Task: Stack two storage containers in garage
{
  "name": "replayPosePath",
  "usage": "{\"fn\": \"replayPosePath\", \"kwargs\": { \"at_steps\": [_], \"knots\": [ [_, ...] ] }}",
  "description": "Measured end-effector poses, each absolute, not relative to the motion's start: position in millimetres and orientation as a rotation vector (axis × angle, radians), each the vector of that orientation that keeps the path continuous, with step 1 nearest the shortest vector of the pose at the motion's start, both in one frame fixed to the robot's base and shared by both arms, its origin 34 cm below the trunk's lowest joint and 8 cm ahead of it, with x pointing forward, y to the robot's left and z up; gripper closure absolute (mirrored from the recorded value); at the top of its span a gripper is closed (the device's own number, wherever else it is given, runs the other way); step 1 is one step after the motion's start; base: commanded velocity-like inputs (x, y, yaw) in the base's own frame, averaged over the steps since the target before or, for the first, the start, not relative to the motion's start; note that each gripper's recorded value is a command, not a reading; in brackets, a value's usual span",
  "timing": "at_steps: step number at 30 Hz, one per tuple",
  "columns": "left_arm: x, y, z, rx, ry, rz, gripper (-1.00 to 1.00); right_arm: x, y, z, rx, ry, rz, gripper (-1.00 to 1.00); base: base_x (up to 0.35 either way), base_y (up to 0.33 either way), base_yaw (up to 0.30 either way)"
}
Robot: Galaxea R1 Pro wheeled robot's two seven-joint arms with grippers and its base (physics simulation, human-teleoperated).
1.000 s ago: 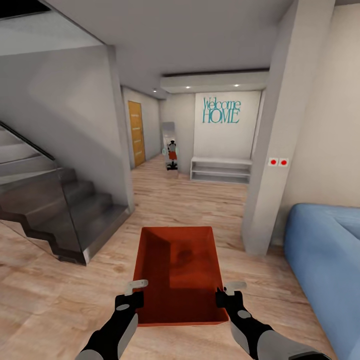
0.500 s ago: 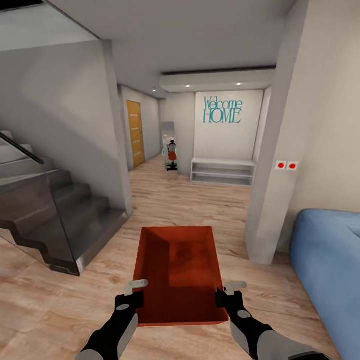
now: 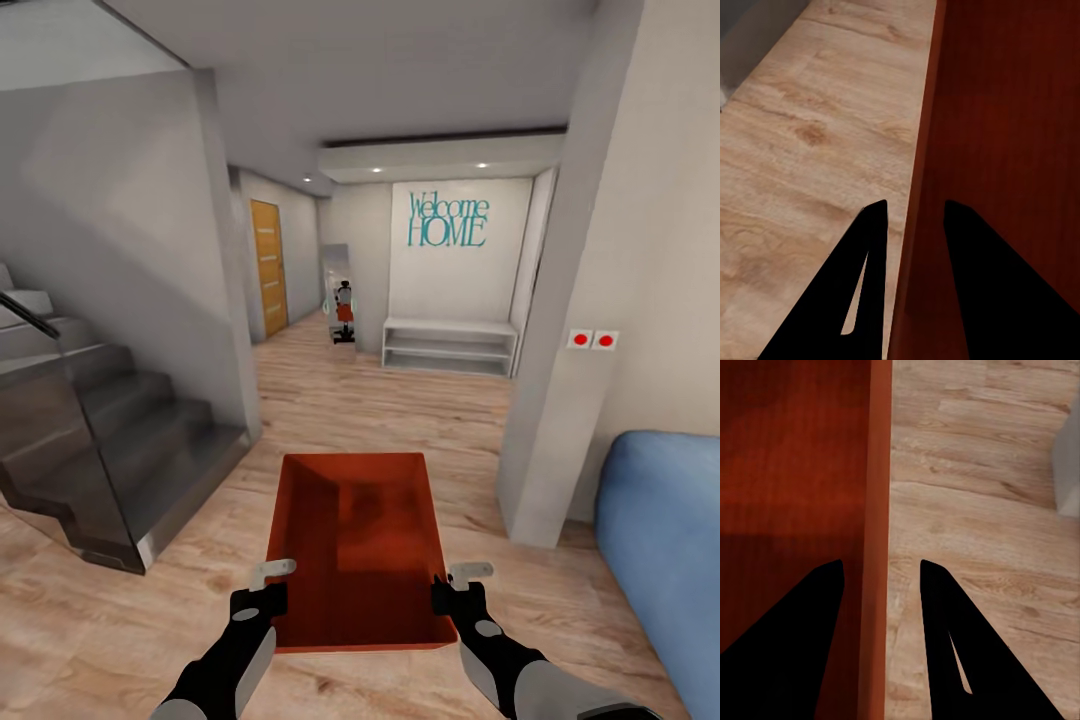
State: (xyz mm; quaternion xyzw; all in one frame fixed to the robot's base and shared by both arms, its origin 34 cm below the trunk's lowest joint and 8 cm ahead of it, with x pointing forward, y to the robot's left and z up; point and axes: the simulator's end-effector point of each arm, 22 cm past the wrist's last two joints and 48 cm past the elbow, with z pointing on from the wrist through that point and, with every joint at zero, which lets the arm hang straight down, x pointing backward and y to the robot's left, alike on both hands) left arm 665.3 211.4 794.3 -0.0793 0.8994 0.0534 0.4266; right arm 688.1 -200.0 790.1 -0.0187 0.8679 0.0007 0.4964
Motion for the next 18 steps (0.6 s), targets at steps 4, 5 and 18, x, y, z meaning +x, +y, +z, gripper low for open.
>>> {"fn": "replayPosePath", "kwargs": {
  "at_steps": [4,5,18],
  "knots": [
    [665.3,211.4,794.2,-0.198,2.248,0.133,1.0,688.0,-200.0,790.1,-0.045,2.103,0.002,1.0,0.321,0.0,0.0],
    [665.2,211.3,794.2,-0.198,2.248,0.133,1.0,687.9,-200.1,790.0,-0.045,2.103,0.002,1.0,0.321,0.0,0.0],
    [665.2,211.3,794.2,-0.198,2.248,0.133,1.0,688.0,-200.1,790.0,-0.045,2.103,0.002,1.0,0.321,0.0,0.0]
  ]
}}
